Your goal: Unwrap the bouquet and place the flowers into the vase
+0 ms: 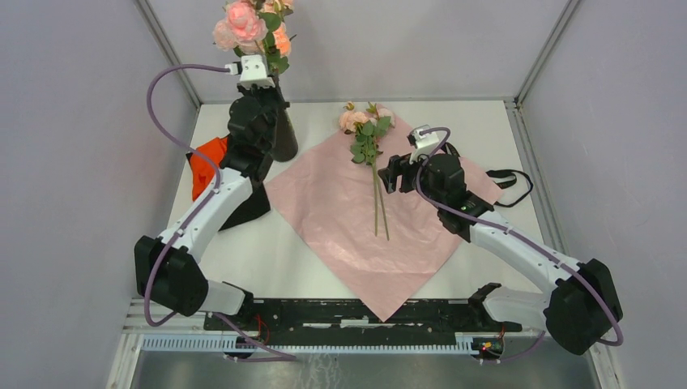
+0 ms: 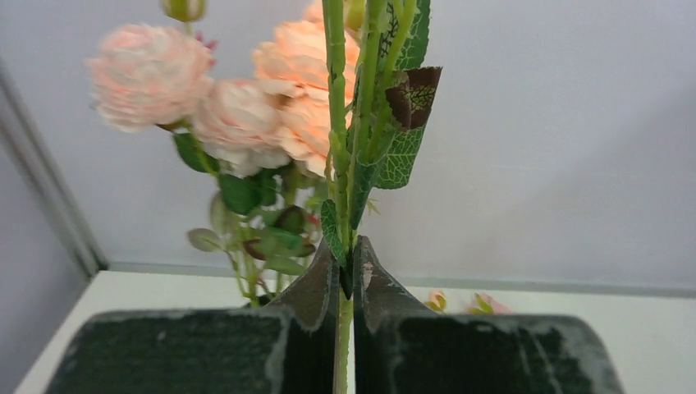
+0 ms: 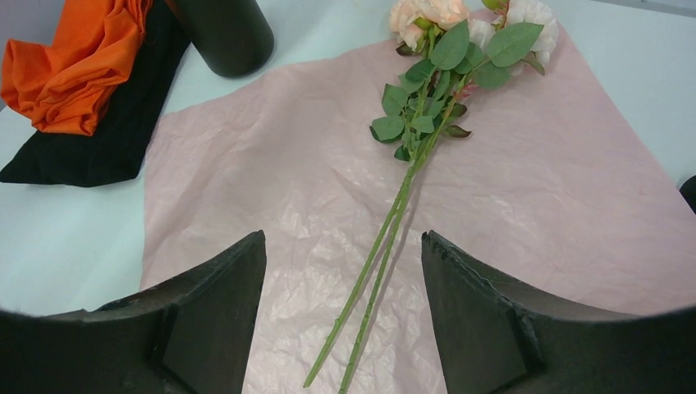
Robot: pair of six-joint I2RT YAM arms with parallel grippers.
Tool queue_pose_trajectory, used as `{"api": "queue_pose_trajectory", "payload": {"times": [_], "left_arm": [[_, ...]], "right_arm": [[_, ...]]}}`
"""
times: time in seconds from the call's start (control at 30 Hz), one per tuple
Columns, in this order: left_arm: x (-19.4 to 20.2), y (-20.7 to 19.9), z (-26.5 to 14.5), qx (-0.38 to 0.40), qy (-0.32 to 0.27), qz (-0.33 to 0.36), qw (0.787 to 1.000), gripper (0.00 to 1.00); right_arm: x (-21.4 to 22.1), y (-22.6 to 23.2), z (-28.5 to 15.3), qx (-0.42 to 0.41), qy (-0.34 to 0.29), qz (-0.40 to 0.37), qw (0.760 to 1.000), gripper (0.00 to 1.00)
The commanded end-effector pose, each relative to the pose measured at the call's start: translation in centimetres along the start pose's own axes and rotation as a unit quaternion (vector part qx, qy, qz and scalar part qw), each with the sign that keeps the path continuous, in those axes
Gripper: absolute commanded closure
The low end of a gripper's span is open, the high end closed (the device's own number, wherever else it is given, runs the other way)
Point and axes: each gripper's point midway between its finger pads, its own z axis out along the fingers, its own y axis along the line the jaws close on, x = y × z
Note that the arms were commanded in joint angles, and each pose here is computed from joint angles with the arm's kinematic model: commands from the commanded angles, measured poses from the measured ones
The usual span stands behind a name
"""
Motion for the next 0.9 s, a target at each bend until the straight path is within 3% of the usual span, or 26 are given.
{"api": "queue_pose_trajectory", "payload": {"times": [0.0,0.1,0.43,0.87], "left_arm": [[-7.1,4.3,0.2,-0.078,-0.087,0.025,0.993,0.98],[-7.6,6.4,0.8,-0.098,-0.095,0.012,0.991,0.98],[-10.3,7.5,3.5,-0.106,-0.119,0.014,0.987,0.98],[-3.3,8.9,5.8,-0.116,-0.054,0.004,0.992,0.98]], "right_arm": [[-0.3,0.3,0.5,-0.005,-0.011,-0.001,1.0,0.25],[0.0,0.1,0.6,-0.001,-0.008,-0.003,1.0,0.25],[0.4,0.2,0.9,-0.004,-0.001,-0.003,1.0,0.25],[0.9,-0.1,0.9,0.0,0.005,-0.011,1.0,0.25]]}}
